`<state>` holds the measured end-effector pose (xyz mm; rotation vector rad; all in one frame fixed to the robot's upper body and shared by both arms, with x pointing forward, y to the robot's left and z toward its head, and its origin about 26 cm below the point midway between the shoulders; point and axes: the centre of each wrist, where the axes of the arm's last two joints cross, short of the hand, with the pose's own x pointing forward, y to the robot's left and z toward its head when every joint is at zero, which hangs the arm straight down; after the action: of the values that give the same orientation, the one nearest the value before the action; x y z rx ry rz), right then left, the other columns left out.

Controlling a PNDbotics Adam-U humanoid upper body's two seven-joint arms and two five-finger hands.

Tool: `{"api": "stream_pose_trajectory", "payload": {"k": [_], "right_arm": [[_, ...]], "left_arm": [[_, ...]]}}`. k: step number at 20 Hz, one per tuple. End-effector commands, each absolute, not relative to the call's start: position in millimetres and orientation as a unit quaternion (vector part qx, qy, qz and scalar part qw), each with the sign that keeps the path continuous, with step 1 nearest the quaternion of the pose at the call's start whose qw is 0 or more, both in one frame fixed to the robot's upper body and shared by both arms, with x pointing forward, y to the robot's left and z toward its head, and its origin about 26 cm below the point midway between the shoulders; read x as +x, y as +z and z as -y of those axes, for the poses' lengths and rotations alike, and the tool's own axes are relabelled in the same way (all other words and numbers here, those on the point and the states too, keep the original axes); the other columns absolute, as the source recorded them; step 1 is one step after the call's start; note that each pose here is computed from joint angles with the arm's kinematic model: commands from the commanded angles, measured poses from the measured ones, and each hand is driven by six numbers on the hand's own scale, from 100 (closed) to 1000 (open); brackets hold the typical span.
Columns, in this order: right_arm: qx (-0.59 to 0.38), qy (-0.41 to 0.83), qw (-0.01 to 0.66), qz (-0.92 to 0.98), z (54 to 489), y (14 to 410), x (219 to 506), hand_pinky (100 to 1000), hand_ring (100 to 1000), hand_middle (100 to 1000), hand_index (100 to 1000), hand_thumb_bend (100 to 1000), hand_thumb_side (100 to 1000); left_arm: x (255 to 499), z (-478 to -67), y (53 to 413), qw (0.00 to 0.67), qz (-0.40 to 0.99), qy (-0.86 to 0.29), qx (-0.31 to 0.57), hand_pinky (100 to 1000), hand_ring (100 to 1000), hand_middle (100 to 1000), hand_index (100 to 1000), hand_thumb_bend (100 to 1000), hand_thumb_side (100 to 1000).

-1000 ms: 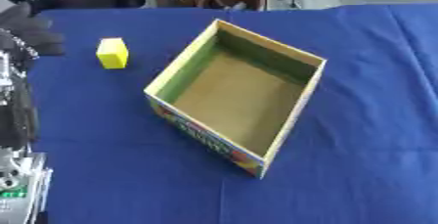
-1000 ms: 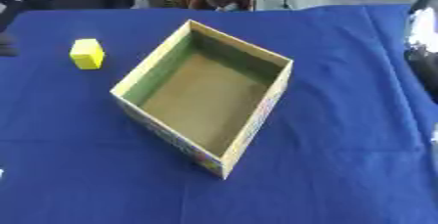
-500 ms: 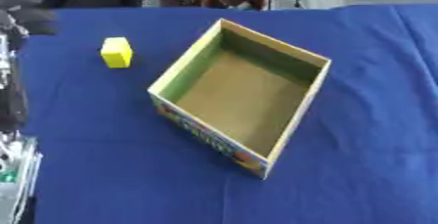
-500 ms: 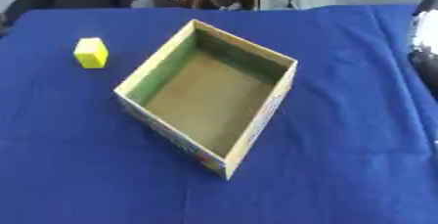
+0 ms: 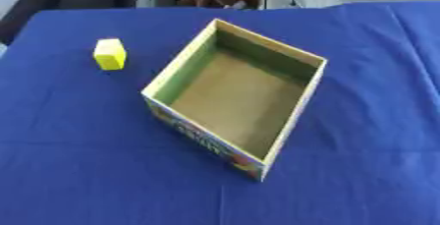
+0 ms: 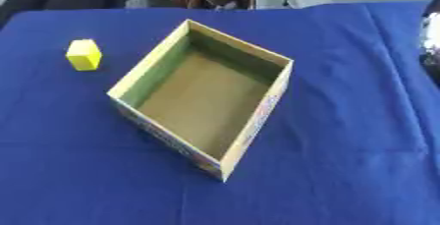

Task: Pick up objects on the table and place them in the box.

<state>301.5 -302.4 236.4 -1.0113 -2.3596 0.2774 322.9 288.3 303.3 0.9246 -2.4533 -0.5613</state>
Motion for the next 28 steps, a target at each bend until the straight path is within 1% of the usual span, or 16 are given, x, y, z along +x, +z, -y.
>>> {"api": "stream_pose_trajectory", "payload": {"k": [1,5,7,11,13,14,15,16,17,18,19,22,23,24,27,28], "right_arm": [[-0.379,0.113,0.256,0.882,304.9,247.0,298.4,692,723,692,784,100,636],[-0.38,0.116,0.256,0.882,305.4,247.1,298.2,692,723,692,784,100,636],[-0.384,0.12,0.254,0.879,307.3,247.6,297.6,692,723,691,784,100,639],[-0.386,0.124,0.253,0.879,307.9,248.2,297.3,692,723,691,784,100,640],[-0.385,0.124,0.252,0.879,307.7,248.4,297.4,692,723,691,784,100,640],[-0.385,0.123,0.252,0.879,307.7,248.6,297.4,692,722,691,782,100,640],[-0.385,0.123,0.251,0.88,307.7,249.0,297.5,691,722,690,782,100,640],[-0.385,0.123,0.251,0.88,307.8,249.3,297.5,691,722,690,782,100,639],[-0.385,0.123,0.251,0.88,308.0,249.5,297.4,691,722,690,782,100,639],[-0.386,0.123,0.25,0.879,308.1,249.7,297.4,691,722,690,782,100,639],[-0.386,0.124,0.25,0.879,308.2,249.8,297.4,692,722,690,782,100,639],[-0.385,0.126,0.25,0.879,307.5,250.0,297.6,692,722,689,781,100,638],[-0.385,0.126,0.25,0.88,307.2,250.1,297.7,692,722,689,781,100,638],[-0.384,0.127,0.25,0.88,306.8,250.3,297.8,692,722,689,781,100,636],[-0.384,0.127,0.249,0.88,306.4,250.7,297.9,692,722,687,780,100,633],[-0.384,0.127,0.25,0.88,306.2,250.6,298.0,692,721,686,780,100,628]], "left_arm": [[329.6,-304.4,324.3,0.223,0.849,-0.266,0.399,692,752,775,906,100,882],[342.0,-316.7,330.4,0.237,0.819,-0.308,0.422,692,752,775,906,100,882],[345.8,-321.5,324.7,0.251,0.804,-0.325,0.43,756,805,830,958,100,875],[359.1,-332.7,321.4,0.293,0.732,-0.388,0.476,784,827,853,977,100,877],[366.7,-335.8,321.4,0.307,0.704,-0.41,0.491,793,836,864,985,100,895],[370.6,-337.5,321.1,0.312,0.694,-0.419,0.496,821,859,887,1000,100,962],[374.5,-338.5,320.8,0.318,0.683,-0.427,0.5,827,863,890,1000,100,977],[378.4,-339.6,321.0,0.323,0.674,-0.434,0.504,836,870,896,1000,154,1000],[382.1,-340.6,321.5,0.327,0.665,-0.44,0.507,841,874,898,1000,230,1000],[385.8,-341.6,322.1,0.331,0.657,-0.446,0.51,843,875,899,1000,267,1000],[389.7,-342.7,322.8,0.334,0.65,-0.452,0.512,850,881,904,1000,401,1000],[401.1,-346.5,324.4,0.347,0.626,-0.469,0.517,865,892,917,1000,525,1000],[404.8,-348.2,324.8,0.353,0.617,-0.474,0.519,866,894,920,1000,536,1000],[408.4,-350.2,325.0,0.358,0.609,-0.48,0.52,873,899,927,1000,585,1000],[418.2,-357.3,324.0,0.375,0.583,-0.497,0.522,879,905,949,1000,681,1000],[421.1,-360.0,323.1,0.38,0.575,-0.503,0.522,881,909,959,1000,741,1000]]}}
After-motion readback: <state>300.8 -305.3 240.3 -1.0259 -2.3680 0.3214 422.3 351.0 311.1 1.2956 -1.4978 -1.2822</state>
